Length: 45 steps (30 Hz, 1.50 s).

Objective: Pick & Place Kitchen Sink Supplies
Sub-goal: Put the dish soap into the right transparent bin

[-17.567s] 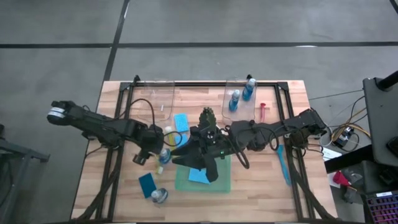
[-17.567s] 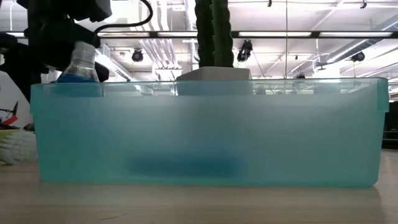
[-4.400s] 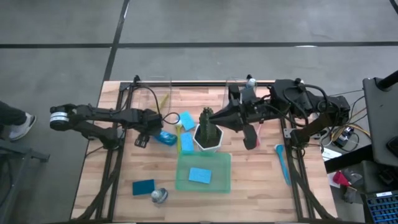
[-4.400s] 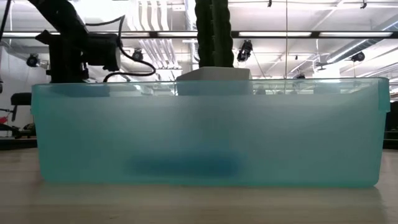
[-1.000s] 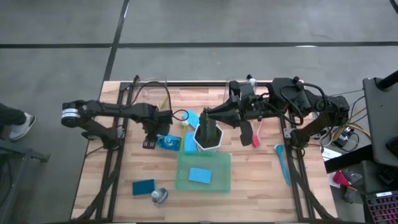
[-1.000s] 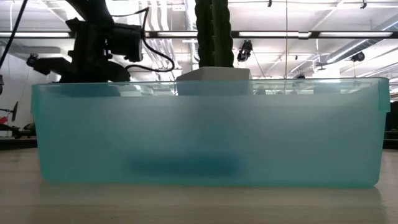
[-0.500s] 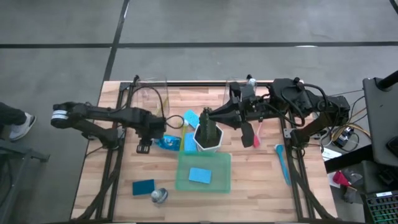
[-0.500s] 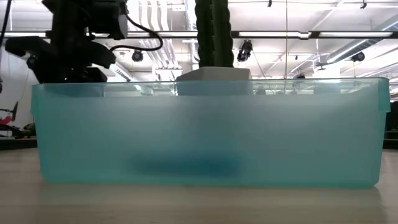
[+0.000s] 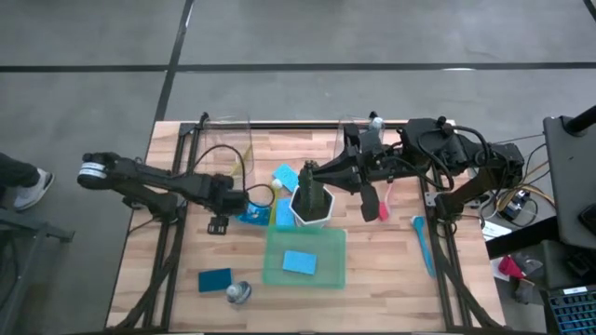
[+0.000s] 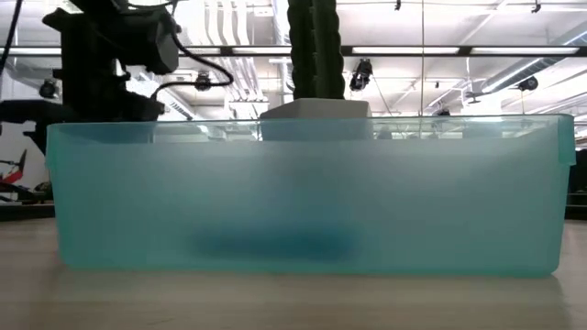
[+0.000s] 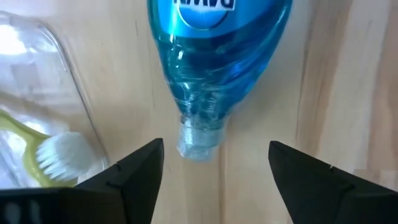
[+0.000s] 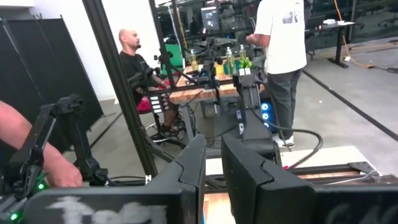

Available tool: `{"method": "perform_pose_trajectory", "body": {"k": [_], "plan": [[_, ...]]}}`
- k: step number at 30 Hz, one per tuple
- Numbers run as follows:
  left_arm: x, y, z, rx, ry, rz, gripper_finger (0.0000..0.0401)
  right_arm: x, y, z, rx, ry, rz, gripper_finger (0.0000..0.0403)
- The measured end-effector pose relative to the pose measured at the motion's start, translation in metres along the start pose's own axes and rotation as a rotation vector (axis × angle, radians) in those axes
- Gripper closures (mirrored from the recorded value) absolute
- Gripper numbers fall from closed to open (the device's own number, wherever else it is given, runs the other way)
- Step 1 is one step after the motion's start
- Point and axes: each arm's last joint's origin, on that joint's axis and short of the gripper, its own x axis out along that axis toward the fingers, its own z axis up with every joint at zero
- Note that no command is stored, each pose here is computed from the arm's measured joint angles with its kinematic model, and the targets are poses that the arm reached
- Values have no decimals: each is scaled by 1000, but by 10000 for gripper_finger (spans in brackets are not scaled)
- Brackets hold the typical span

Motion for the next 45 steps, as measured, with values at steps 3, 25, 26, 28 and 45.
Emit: {"method": "perform_pose_trajectory", "body": {"k": [3, 25, 26, 28, 45], "plan": [[7, -1, 3, 6, 37, -5, 118, 0, 0, 0, 0, -1, 0, 353], [24, -4, 23, -1, 58, -12, 121, 0, 0, 0, 28, -3, -1, 353], [26, -4, 21, -2, 69, -12, 121, 0, 0, 0, 28, -3, -1, 353], [31, -5, 20, -3, 75, -12, 121, 0, 0, 0, 28, -3, -1, 353], [44, -8, 24, -3, 95, -74, 271, 0, -1, 0, 23, -1, -11, 353]]}}
